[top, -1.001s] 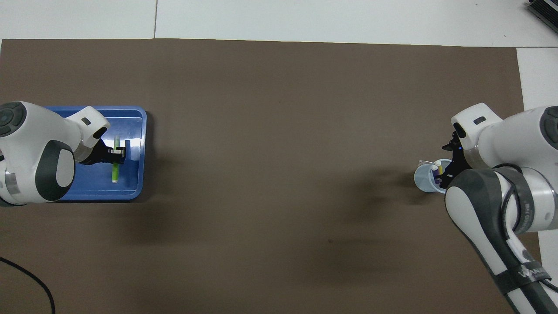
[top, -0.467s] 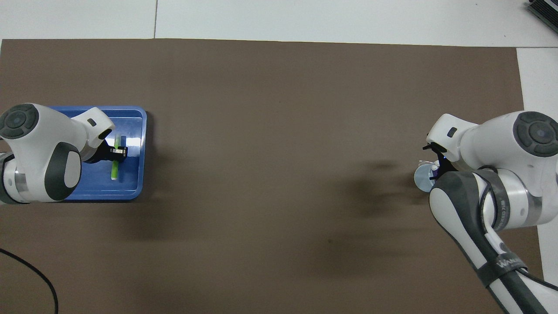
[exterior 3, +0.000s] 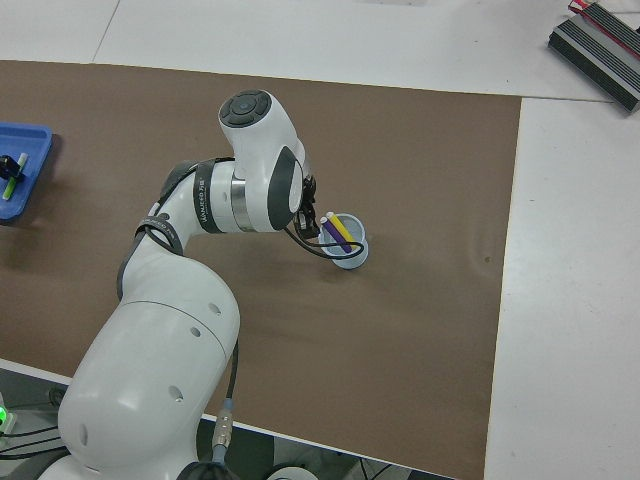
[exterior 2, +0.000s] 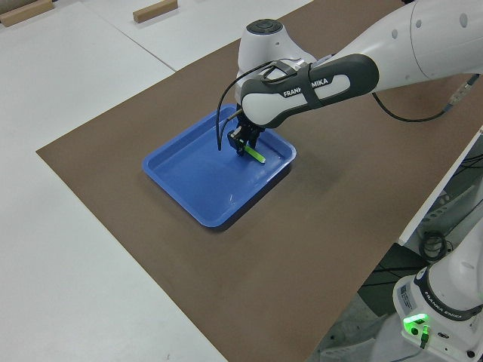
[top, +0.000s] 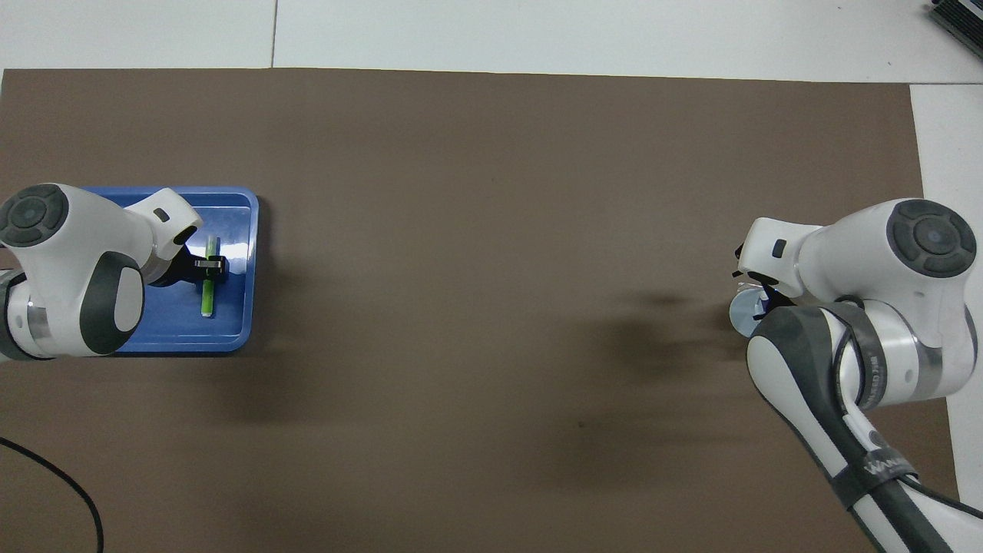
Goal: Right arm passes pens to left for tray arrangement
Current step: 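Release the green pen in the tray and lift the left gripper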
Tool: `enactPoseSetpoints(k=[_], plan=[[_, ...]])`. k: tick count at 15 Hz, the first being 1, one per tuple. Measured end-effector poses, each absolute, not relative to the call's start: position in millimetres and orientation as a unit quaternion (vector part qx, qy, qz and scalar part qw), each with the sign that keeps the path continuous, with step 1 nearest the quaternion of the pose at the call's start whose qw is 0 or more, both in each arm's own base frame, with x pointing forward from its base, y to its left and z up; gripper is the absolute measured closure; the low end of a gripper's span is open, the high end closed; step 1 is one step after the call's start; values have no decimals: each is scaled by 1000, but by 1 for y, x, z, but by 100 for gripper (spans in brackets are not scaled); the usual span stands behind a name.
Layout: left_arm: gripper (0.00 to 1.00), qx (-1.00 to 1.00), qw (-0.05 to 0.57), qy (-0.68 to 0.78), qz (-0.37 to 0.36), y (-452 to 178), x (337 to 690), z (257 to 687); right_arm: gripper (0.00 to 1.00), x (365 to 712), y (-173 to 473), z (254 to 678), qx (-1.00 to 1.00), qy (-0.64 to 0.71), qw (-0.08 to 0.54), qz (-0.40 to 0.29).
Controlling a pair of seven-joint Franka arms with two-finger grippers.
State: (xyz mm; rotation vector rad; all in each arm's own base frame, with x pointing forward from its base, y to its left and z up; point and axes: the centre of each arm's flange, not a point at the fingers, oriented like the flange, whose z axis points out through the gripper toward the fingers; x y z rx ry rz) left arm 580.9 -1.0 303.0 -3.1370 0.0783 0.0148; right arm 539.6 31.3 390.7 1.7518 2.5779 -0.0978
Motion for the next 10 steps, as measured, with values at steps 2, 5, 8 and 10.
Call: enactPoseSetpoints(k=[2, 5, 8, 10], plan=[[40, -1000, 2, 19, 4, -2, 581, 303, 30, 538, 31, 389, 551, 834, 8, -34], [33, -1000, 0, 17, 4, -4, 582, 305, 30, 535, 27, 387, 535, 844, -2, -41], [30, -1000, -6, 7, 20, -3, 591, 324, 30, 534, 24, 387, 528, 848, -7, -45], [25, -999, -6, 5, 35, -3, 600, 349, 30, 533, 23, 387, 528, 848, -10, -47]])
